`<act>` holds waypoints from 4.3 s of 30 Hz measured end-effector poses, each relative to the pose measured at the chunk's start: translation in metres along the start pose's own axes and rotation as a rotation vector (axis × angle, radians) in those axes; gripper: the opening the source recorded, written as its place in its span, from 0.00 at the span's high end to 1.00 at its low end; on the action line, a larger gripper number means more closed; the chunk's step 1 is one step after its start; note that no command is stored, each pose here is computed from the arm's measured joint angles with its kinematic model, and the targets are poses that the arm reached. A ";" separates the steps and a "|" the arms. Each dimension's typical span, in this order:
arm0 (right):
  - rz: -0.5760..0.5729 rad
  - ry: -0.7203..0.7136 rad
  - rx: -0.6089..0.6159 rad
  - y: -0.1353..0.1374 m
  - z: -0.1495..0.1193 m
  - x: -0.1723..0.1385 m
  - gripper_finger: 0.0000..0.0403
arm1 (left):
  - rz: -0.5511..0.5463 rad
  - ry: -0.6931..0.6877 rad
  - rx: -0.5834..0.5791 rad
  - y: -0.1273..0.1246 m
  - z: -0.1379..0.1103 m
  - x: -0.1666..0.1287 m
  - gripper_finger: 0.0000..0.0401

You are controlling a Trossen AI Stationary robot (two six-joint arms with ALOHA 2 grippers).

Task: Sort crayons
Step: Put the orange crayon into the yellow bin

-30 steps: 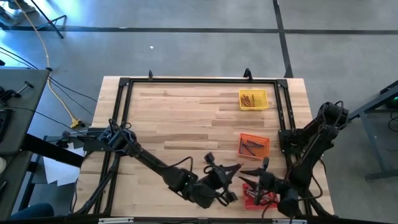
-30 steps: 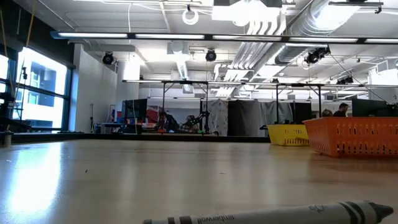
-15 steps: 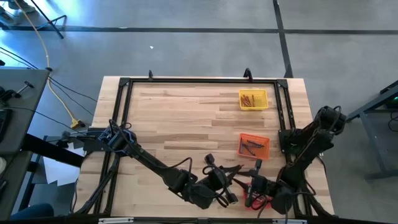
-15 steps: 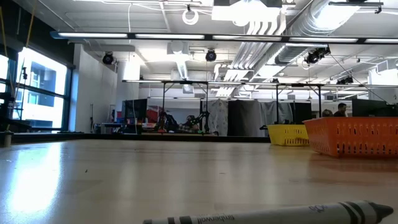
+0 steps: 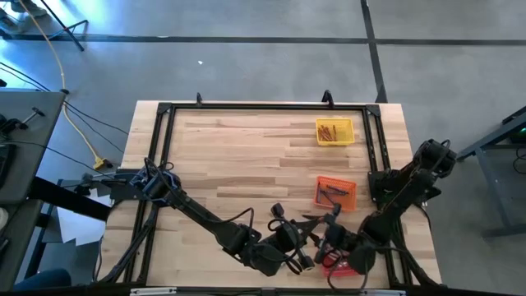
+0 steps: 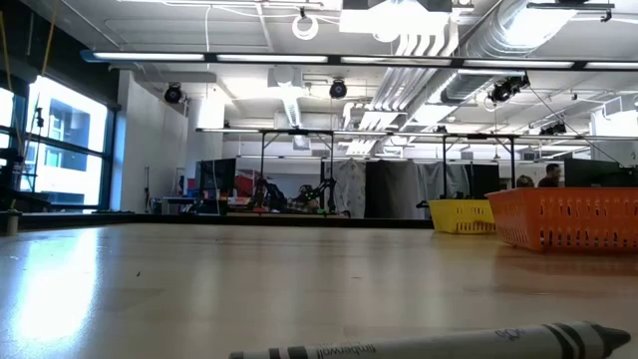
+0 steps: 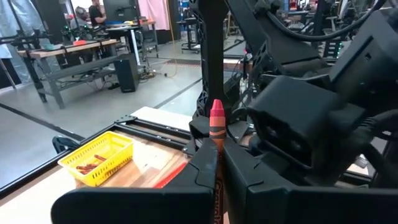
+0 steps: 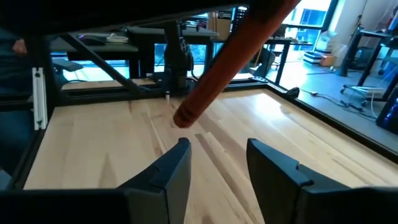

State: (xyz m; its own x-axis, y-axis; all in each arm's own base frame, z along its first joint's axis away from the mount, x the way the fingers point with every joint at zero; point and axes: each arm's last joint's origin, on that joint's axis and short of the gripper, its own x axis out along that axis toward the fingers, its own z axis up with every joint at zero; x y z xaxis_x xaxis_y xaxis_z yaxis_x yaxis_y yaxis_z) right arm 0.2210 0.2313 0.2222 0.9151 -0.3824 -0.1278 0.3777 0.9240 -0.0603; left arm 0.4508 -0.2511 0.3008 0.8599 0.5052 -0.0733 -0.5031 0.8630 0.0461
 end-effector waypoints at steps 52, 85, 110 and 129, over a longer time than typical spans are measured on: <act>0.034 -0.070 0.123 -0.001 0.026 0.002 0.97 | -0.038 -0.029 0.031 -0.002 -0.007 0.000 1.00; -0.045 0.176 0.139 -0.074 0.032 -0.001 1.00 | -0.042 -0.010 0.133 -0.008 -0.009 -0.013 0.70; -0.286 1.021 -0.061 -0.277 0.006 0.105 1.00 | 0.108 0.009 0.303 -0.027 -0.022 -0.076 0.71; -0.397 1.010 0.234 -0.397 -0.002 0.094 1.00 | 0.402 0.054 0.519 0.001 -0.001 -0.046 0.71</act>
State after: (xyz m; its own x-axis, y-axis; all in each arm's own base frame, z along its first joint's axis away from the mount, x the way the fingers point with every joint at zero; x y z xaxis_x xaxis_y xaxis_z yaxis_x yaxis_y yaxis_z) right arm 0.1566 -0.1716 0.2324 0.2278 -0.3824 -0.8955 0.7333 0.6724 -0.1006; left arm 0.4105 -0.2735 0.3028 0.6012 0.7991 0.0003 -0.6656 0.5006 0.5536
